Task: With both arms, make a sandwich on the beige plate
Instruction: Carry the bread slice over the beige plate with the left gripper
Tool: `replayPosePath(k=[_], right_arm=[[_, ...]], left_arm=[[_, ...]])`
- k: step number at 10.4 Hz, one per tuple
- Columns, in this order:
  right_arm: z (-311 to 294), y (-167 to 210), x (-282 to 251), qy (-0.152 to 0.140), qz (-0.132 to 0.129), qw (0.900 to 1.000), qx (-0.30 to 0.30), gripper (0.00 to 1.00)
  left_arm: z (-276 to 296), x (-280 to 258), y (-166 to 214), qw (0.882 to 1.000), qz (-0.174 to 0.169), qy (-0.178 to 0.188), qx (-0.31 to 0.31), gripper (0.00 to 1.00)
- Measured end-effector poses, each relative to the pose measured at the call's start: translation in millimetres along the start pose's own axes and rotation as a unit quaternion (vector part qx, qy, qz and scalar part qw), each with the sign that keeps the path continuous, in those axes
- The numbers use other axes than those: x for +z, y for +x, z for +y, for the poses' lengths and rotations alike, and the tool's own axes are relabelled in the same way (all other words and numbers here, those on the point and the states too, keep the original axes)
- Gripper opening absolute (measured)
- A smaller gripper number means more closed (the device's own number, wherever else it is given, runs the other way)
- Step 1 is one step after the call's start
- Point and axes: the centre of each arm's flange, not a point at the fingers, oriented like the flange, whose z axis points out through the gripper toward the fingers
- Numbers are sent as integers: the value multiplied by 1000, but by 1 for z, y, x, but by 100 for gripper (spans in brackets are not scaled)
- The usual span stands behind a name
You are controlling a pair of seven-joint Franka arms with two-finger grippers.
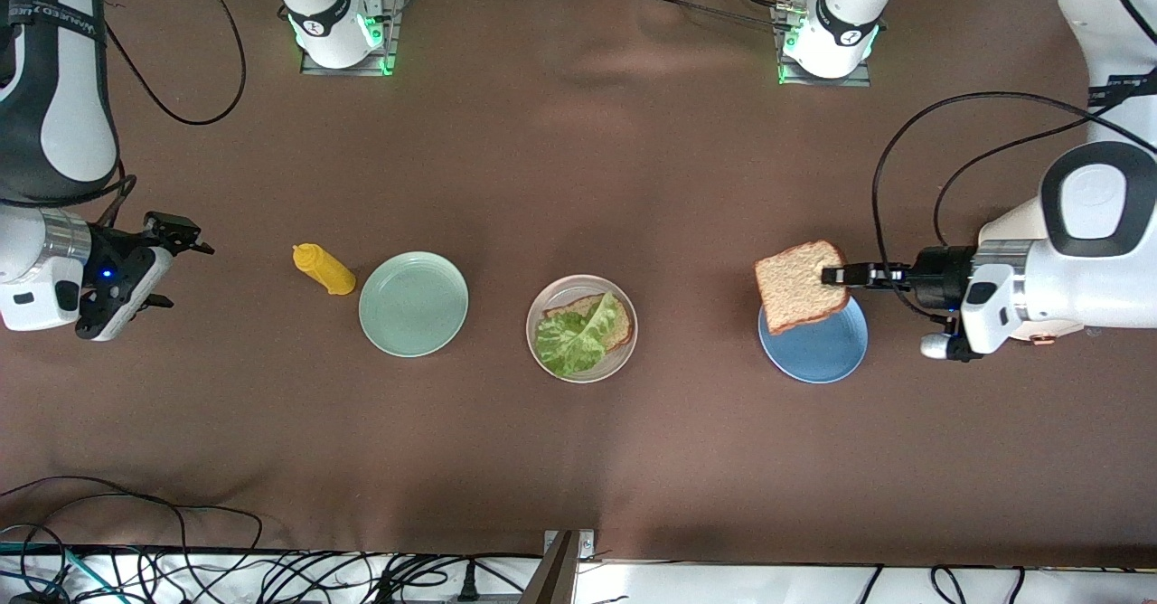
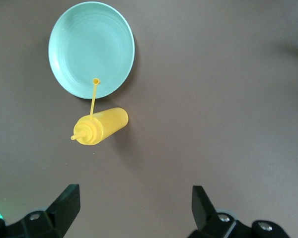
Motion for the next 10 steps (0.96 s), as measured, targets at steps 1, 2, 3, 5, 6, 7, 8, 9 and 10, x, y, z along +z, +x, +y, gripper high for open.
replayPosePath(k=[1,2,3,5,6,7,8,9,10], right_arm=[[-6,2,-11,-18,-10,999,31,100],[-12,0,-23,-35,-18,997,67,100],[-17,-4,-34,-49,-22,992,111,100],[-28,-13,-47,-58,-17,978,199,100],[-36,-17,-52,-59,-14,971,233,100],[-45,-22,-56,-59,-11,962,265,100],[-54,-30,-63,-63,-7,952,299,100],[-65,-35,-72,-67,0,942,330,100],[-79,-39,-84,-70,11,933,353,100]], left_arm=[[16,26,7,1000,1,-5,4,9],[28,50,13,1000,4,-9,8,9],[40,72,18,1000,7,-19,11,9],[68,99,18,999,16,-46,17,9],[79,111,18,998,22,-50,15,9],[88,130,21,998,34,-54,10,9],[93,155,27,997,45,-57,3,9],[94,181,30,997,48,-61,-3,9],[96,203,32,997,47,-68,-10,9]])
